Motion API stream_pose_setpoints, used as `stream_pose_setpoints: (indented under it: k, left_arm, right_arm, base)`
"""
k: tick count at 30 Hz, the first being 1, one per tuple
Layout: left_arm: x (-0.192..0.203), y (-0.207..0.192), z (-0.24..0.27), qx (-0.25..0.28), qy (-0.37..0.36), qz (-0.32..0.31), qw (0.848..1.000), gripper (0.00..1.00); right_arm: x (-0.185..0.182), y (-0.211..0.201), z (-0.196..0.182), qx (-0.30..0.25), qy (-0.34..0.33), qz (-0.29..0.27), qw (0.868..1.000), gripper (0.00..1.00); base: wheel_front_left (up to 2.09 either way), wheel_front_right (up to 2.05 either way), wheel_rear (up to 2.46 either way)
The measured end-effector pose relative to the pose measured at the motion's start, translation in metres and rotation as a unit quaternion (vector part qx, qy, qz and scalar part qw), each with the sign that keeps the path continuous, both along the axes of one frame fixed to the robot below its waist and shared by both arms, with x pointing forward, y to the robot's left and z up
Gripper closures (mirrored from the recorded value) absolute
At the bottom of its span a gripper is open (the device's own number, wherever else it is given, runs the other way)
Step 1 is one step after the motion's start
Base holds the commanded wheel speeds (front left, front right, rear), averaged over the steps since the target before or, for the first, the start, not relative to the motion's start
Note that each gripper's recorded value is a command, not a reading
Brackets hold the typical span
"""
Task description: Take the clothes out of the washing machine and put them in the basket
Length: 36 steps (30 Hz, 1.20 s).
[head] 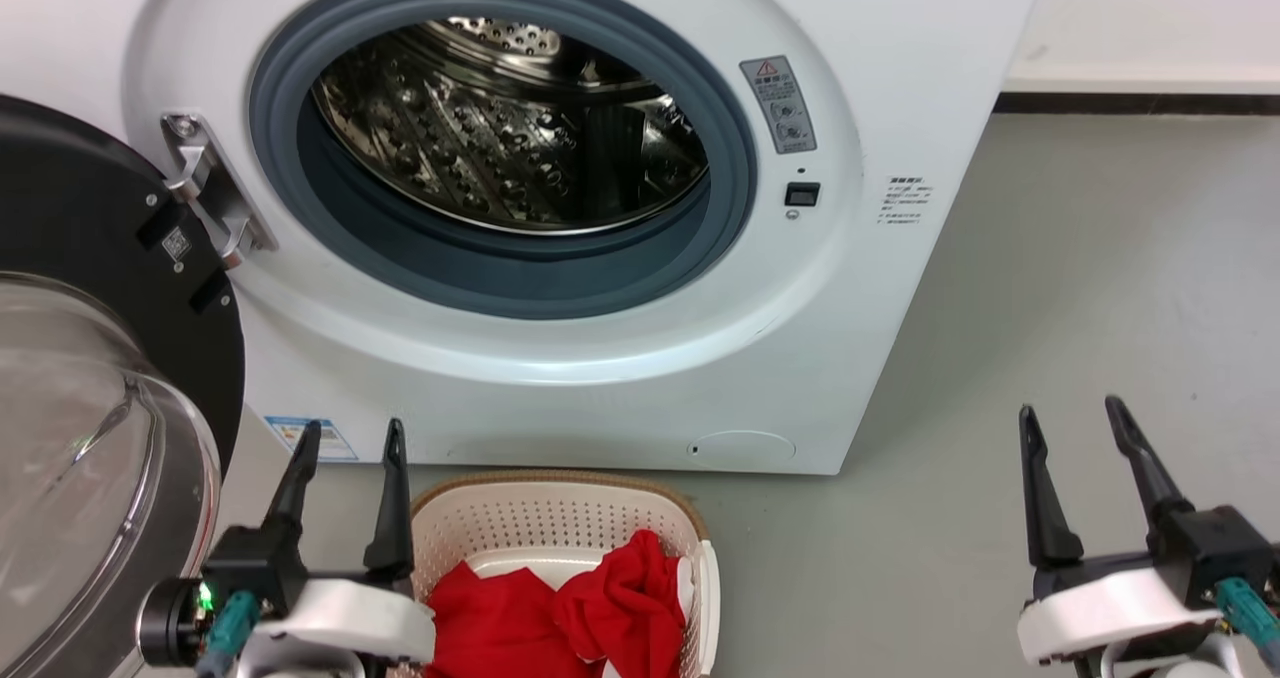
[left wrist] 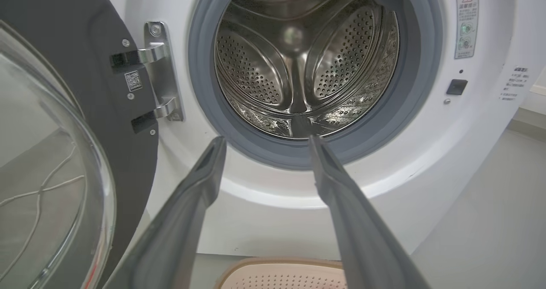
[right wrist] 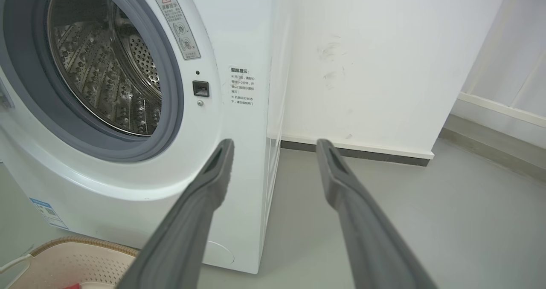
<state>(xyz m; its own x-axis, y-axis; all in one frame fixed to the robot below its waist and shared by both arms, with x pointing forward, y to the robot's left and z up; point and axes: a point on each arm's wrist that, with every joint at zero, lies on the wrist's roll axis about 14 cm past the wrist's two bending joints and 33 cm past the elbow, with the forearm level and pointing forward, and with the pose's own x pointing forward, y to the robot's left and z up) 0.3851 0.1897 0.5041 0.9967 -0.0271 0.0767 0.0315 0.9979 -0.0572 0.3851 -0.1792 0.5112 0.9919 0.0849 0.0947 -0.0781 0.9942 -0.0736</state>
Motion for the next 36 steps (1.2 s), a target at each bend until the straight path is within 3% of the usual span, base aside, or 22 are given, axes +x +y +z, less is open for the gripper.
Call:
stream_pose_setpoints:
  k: [8,36]
  left_arm:
    - [-0.009,-0.006,0.009,0.022,-0.016,0.002,1.000,0.00]
    - [-0.014,-0.013,0.002,0.014,-0.005,-0.010,1.000,0.00]
  right_arm:
    - [-0.018,-0.007,-0.005,0.014,0.008,-0.012,1.000,0.00]
    - [-0.026,-0.018,0.000,0.024,0.001,-0.029,0.999,0.00]
  base:
    - [0.00,0.00,0.00]
    - [0.00,0.00,0.00]
